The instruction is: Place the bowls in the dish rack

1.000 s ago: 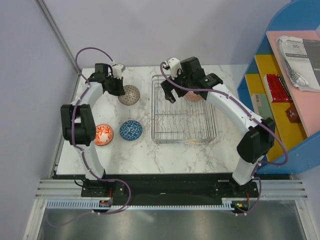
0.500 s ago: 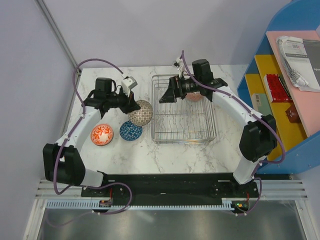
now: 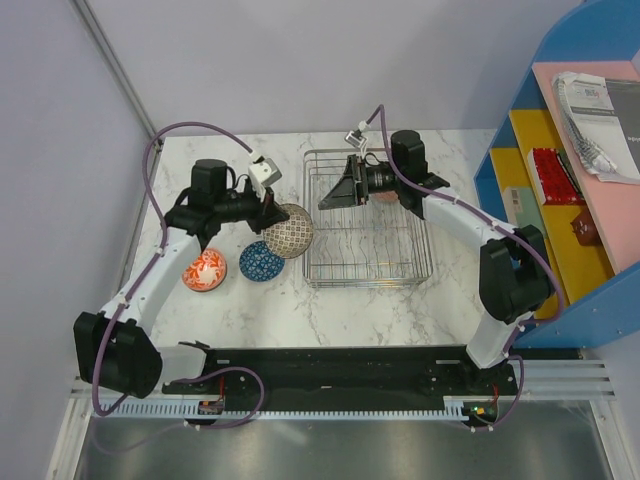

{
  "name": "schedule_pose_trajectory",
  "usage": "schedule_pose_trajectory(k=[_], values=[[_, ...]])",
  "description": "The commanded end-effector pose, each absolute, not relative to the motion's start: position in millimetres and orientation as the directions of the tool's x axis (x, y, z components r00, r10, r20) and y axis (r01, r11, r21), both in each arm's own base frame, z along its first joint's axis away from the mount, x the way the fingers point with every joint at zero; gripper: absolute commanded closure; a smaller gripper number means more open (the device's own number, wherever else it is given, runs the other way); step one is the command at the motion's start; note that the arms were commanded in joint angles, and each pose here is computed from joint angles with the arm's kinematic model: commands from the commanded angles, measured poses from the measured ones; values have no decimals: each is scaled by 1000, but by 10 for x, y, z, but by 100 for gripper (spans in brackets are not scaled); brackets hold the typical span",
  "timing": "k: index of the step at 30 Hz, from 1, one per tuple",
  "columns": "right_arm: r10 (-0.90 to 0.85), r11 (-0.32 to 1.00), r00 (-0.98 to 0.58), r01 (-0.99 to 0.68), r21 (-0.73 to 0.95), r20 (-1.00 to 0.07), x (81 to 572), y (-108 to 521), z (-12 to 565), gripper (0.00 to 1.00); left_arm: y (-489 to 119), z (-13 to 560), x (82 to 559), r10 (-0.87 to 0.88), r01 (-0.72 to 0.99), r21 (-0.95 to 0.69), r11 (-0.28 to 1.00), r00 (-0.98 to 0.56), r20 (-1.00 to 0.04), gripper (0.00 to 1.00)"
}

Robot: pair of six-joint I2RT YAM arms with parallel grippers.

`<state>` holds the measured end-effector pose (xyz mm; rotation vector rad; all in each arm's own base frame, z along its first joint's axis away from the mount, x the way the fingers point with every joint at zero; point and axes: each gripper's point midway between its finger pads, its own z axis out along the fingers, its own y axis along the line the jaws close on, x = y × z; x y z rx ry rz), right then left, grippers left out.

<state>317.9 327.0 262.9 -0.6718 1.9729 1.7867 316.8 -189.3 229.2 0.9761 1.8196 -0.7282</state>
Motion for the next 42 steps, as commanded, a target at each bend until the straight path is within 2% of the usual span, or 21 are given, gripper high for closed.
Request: schedule_pose_trajectory(k=[1, 15, 30, 36, 42], values=[[-109, -9, -766, -636, 771, -633, 3063, 3333, 2780, 2, -2069, 2646, 3225, 298, 882, 21, 470, -136, -945, 98], [-215, 5, -758, -631, 776, -615, 2901, 3504, 2423, 2, -2319, 2823, 3389, 325, 886, 98, 453, -62, -944, 98], [-230, -44, -733, -650, 759, -641, 2842, 3490, 2539, 2, -2399, 2805, 3275, 307, 900, 84, 427, -57, -950, 98], [-227, -68, -733, -645, 761, -642, 2802, 3488, 2588, 7, -2407, 2812, 3257, 302, 894, 100, 436, -41, -952, 98], [-200, -110, -744, -629, 769, -637, 2763, 3485, 2696, 22, -2426, 2775, 3247, 303, 895, 105, 434, -35, -952, 98]])
